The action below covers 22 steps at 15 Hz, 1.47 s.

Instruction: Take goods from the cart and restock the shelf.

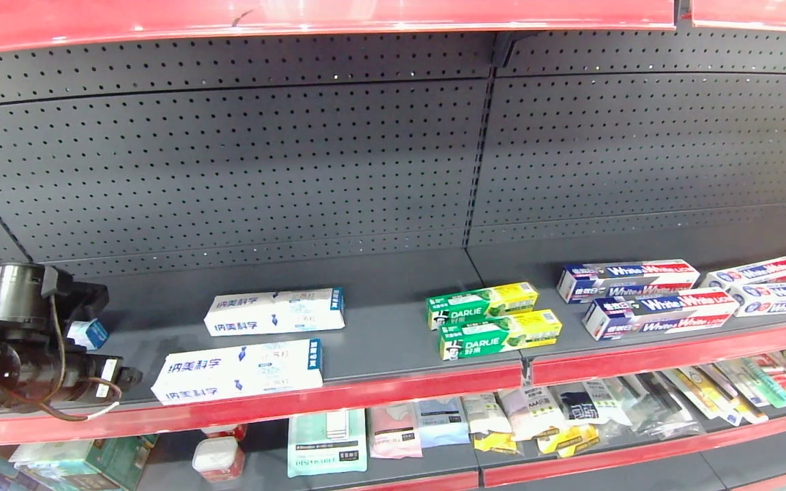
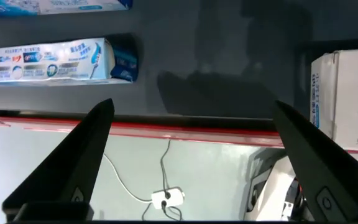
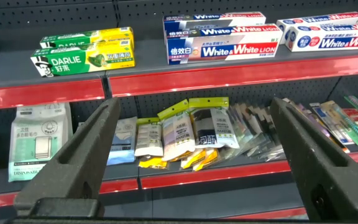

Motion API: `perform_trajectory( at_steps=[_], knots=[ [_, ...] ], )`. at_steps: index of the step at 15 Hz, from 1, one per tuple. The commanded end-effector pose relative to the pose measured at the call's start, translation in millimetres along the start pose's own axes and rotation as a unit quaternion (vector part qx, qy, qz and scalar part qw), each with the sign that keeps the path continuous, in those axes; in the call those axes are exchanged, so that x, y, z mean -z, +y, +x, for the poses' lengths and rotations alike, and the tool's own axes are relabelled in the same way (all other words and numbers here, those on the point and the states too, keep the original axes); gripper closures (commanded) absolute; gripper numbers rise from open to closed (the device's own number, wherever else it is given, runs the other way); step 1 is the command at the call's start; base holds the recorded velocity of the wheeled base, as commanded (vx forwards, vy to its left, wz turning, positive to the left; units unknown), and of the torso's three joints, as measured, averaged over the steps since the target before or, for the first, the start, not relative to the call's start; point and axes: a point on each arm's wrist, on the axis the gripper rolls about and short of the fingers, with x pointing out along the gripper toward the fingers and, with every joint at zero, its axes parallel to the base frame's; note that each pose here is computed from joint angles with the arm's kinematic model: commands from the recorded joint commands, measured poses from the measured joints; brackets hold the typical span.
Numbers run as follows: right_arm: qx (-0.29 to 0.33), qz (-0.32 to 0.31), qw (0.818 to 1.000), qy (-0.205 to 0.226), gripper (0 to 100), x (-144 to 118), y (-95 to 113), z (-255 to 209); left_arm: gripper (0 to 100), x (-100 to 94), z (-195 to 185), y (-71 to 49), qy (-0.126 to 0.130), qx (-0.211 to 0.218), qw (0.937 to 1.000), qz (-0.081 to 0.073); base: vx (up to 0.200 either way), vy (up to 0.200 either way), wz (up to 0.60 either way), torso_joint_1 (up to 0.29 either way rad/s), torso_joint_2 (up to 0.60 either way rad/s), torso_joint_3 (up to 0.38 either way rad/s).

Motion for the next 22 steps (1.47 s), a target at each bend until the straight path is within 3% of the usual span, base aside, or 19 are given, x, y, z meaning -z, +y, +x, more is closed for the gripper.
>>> perform_trajectory(
  at_steps=[1, 4, 13, 22],
  knots=[
    [0.000, 0.000, 1.000, 0.001, 0, 0, 0, 0, 0, -0.4, 5, -5.2, 0.003, 0.006, 1.0000, 0.007, 0.000, 0.000, 0.00, 0.000, 0.00, 0.000],
    [0.000, 0.000, 1.000, 0.001, 0, 0, 0, 0, 0, -2.4, 8, -13.6, 0.000, 0.014, 0.9998, 0.015, 0.000, 0.000, 0.00, 0.000, 0.00, 0.000],
    [0.000, 0.000, 1.000, 0.001, 0, 0, 0, 0, 0, -5.5, 13, -16.4, -0.006, 0.015, 0.9997, 0.017, 0.000, 0.000, 0.00, 0.000, 0.00, 0.000],
    [0.000, 0.001, 1.000, 0.001, 0, 0, 0, 0, 0, -9.2, 11, -26.8, -0.014, 0.022, 0.9991, 0.032, 0.000, 0.000, 0.00, 0.000, 0.00, 0.000]
  ],
)
